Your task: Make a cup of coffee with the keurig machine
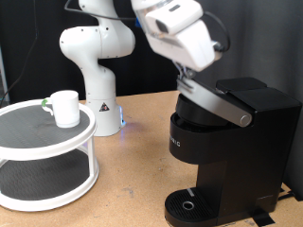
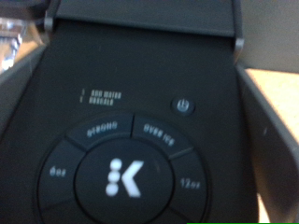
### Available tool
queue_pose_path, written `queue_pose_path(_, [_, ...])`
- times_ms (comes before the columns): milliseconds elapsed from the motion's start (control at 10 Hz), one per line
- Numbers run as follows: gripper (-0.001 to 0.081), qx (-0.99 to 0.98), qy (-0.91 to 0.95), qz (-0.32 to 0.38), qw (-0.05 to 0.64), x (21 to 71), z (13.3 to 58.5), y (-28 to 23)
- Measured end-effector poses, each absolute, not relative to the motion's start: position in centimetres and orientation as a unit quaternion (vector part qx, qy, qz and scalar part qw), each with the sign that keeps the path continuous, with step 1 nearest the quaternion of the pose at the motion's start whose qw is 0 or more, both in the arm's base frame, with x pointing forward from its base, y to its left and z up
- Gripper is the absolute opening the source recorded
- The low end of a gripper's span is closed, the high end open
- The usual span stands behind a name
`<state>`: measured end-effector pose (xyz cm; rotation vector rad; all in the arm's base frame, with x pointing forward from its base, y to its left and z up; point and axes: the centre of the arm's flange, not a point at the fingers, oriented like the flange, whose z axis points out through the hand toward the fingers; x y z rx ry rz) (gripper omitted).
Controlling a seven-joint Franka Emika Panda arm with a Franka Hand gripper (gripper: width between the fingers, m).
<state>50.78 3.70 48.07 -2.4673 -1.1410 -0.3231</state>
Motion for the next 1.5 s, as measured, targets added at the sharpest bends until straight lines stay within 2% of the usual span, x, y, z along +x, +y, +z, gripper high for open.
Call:
queue_pose_path(400, [0.0006,-0.885,-0.408,-0.111,0.192,50.7,43.8,1.9])
queue_pose_path(600, [0.0006,-0.886,-0.411,-0.103,0.190,50.5,41.6,2.7])
queue_pose_path(1100, [0.0006,-0.882,-0.416,-0.110,0.190,50.5,41.7,3.0])
queue_pose_path(1500, [0.0006,-0.867,-0.429,-0.126,0.222,50.3,41.9,3.2])
